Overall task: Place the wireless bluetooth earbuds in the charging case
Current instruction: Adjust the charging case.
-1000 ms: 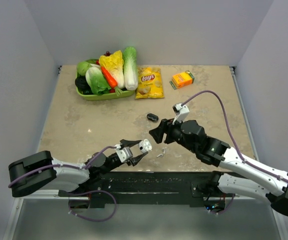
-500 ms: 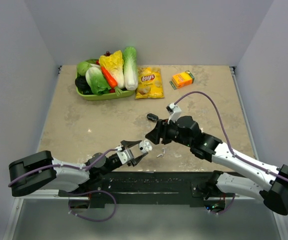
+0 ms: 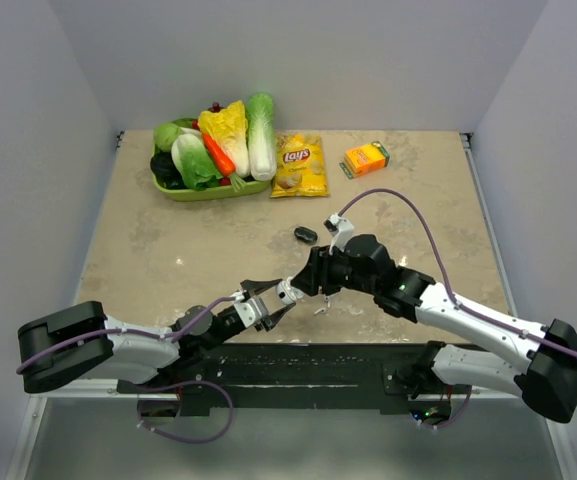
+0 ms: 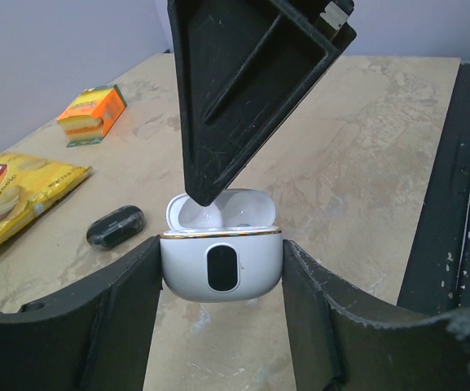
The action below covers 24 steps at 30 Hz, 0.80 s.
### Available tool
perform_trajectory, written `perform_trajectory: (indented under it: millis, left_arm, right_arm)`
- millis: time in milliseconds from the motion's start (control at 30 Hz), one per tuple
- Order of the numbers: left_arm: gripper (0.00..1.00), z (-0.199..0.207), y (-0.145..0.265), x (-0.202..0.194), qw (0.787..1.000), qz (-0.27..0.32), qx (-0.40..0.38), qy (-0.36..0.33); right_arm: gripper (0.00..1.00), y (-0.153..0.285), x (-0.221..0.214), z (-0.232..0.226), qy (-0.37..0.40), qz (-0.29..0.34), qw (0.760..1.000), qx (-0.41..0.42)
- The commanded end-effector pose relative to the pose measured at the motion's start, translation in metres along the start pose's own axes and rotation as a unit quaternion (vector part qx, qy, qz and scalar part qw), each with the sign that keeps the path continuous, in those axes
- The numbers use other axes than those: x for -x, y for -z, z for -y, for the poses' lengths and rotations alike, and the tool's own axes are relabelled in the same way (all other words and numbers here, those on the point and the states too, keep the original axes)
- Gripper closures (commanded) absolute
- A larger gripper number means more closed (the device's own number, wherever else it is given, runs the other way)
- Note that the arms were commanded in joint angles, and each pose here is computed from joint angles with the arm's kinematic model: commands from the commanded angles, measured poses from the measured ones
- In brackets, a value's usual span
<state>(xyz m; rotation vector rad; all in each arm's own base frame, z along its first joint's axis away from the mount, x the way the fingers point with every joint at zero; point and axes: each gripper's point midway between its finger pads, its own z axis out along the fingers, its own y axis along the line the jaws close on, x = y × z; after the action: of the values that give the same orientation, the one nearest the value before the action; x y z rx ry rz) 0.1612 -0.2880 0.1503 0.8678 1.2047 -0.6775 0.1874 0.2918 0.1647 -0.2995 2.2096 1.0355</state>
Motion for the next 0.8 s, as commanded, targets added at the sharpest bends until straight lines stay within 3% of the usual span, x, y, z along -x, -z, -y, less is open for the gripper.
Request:
perform_trajectory:
  millis: [0, 500, 767]
  left_arm:
    - [1.0, -0.0243, 0.024, 0.1177, 0.967, 0.249, 0.046, 0.026]
    - [1.0, -0.0201, 0.0184, 0.1231, 0.966, 0.256, 0.034, 0.032]
    - [1.0, -0.0205, 0.0185, 0.1202, 0.966, 0.252, 0.036, 0.037]
  right_arm:
    - [0.48, -0.0012, 0.005, -0.0096, 0.011, 0.012, 0.999, 0.028]
    - [0.64, -0.0105, -0.0009, -0.0061, 0.012, 0.0, 1.0, 0.029]
    - [0.79, -0.0045, 0.0056, -0.0034, 0.022, 0.018, 0.999, 0.018]
